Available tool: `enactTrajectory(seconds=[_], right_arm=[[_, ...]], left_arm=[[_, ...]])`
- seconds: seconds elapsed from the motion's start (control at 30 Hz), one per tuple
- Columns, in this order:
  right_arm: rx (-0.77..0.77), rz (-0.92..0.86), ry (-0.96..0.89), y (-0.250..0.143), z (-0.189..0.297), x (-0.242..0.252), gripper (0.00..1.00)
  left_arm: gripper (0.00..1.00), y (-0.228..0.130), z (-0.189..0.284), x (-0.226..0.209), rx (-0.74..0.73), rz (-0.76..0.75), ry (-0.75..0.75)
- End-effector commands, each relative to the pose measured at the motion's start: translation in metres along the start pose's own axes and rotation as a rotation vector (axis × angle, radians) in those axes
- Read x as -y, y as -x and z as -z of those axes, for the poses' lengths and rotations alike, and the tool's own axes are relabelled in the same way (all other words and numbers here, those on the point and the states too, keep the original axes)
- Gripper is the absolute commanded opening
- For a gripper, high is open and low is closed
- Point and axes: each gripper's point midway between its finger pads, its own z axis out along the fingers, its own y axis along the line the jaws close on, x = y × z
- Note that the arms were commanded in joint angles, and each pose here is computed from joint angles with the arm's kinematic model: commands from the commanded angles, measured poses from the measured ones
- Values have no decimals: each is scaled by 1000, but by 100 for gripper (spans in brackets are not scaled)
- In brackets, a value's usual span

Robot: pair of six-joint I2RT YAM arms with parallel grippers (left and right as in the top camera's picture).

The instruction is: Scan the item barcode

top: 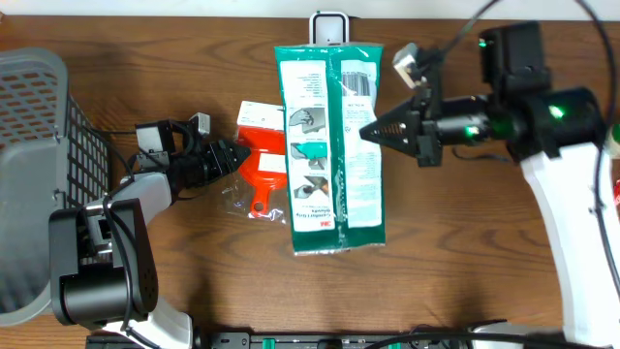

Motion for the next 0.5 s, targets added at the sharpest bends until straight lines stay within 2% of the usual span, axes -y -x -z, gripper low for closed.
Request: enactTrajectory(seconds=[0.0,0.13,0.3,0.47], right_arm=[[51,-22,114,10,9,-47,1],[89,-76,177,20,20,-76,1],[96,-220,219,28,24,-86,1],[91,-217,293,31,28,-100,2]], left_arm=[[62,-4,-1,-5,-12,10,17],[62,-10,-1,-7,-33,35,23],[62,-15,-1,-8,-49,53,27],[62,-18,-1,-9,-58,63,30]])
